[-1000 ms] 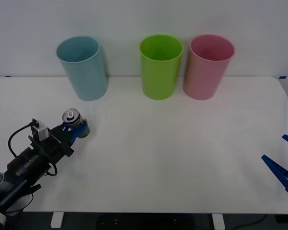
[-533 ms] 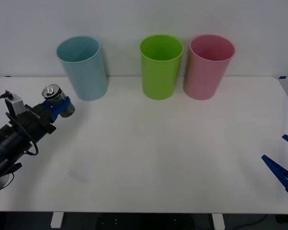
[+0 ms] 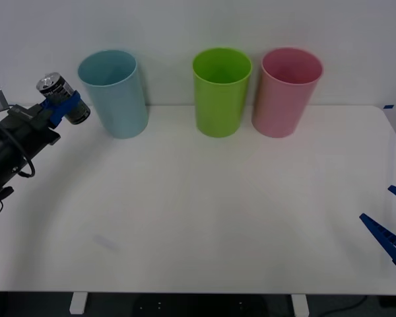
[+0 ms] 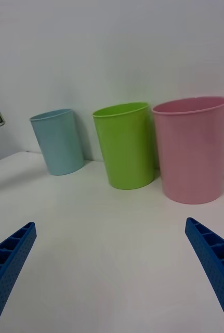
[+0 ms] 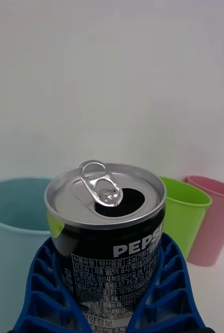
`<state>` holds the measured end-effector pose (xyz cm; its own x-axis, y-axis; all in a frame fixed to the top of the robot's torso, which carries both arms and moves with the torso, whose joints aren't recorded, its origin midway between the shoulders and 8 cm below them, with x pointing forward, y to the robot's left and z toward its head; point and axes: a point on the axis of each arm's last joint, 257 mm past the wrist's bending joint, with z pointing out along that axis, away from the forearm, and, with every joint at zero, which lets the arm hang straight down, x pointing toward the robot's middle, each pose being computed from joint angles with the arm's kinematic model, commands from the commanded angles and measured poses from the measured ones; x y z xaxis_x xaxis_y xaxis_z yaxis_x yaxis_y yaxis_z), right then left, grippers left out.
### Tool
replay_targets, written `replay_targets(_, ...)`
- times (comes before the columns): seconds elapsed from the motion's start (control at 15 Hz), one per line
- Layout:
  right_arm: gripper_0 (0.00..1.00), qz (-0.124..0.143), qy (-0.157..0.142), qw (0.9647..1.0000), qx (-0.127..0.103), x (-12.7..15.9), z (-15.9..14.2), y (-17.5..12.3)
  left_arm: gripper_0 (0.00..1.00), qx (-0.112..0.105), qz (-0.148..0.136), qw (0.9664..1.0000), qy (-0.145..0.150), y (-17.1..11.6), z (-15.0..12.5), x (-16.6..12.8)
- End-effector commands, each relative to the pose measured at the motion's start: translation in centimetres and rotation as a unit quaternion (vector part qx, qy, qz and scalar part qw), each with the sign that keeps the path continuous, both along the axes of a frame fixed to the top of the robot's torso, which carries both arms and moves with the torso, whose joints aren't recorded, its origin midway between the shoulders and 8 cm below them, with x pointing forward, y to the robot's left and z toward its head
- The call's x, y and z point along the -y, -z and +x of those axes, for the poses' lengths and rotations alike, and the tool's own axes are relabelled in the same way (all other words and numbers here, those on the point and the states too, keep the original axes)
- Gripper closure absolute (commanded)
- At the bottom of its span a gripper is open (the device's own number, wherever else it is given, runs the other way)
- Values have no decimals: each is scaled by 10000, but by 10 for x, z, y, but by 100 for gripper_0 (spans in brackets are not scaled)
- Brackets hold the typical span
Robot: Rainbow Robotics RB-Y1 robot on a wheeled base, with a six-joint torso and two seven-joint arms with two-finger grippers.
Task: Grasp the object on the table and drop it into the matching bin: aluminum can to the light blue bin, PET bottle to the pink bin.
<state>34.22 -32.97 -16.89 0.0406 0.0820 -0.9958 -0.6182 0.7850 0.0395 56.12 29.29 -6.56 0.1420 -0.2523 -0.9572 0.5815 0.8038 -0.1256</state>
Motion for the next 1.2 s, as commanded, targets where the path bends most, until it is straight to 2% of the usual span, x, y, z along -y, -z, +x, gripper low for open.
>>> replay_targets(0.07,0,0,0,10000,0,0,0,0,100,99,104,9998,-160,-16,11,-7)
replay_targets(0.6,0,0,0,10000,0,0,0,0,100,338,276,9953,-863,-72,56,-18)
replay_targets(0.73,0,0,0,10000,0,0,0,0,99,320,332,9941,-987,-78,68,-12)
replay_targets(0.87,0,0,0,10000,0,0,0,0,99,213,352,9939,-1026,-75,82,-6)
replay_targets(1.2,0,0,0,10000,0,0,0,0,100,12,595,9909,-1206,-75,121,8)
